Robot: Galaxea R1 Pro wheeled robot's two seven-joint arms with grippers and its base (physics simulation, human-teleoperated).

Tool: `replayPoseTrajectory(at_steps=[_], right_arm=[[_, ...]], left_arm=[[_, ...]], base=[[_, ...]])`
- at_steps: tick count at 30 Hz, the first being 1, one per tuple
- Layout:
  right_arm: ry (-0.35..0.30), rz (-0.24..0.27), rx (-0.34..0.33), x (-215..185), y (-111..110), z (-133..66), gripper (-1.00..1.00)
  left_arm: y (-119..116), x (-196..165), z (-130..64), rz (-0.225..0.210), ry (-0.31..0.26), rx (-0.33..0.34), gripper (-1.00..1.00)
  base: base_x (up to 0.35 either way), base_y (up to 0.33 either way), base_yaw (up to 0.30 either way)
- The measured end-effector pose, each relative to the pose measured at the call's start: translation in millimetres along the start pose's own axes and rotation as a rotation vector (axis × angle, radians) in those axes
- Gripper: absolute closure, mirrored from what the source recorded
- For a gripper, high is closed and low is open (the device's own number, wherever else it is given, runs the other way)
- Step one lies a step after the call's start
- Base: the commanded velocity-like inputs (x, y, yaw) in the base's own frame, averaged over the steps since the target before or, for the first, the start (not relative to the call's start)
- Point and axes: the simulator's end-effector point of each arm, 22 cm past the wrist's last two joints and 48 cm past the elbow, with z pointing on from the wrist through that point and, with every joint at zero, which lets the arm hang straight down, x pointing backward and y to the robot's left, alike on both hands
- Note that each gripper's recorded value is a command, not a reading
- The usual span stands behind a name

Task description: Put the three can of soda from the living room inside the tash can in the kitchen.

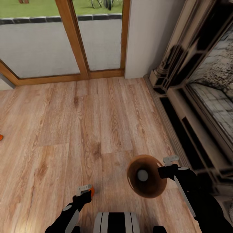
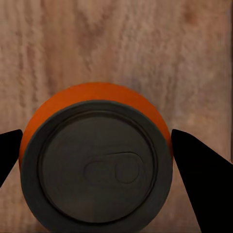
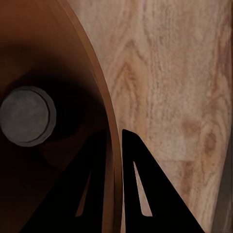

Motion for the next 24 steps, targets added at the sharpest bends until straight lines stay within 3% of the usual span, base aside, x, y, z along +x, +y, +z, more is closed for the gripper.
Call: replayPoseTrajectory(at_steps=[24], right_arm=[[0.001,0.0,0.0,-21.1,-5.9,-47.7,1.0]], left_arm=[[-11.3,-24.2,-46.0,0.001,0.0,0.003,1.0]], base=[[0.0,0.0,0.0]])
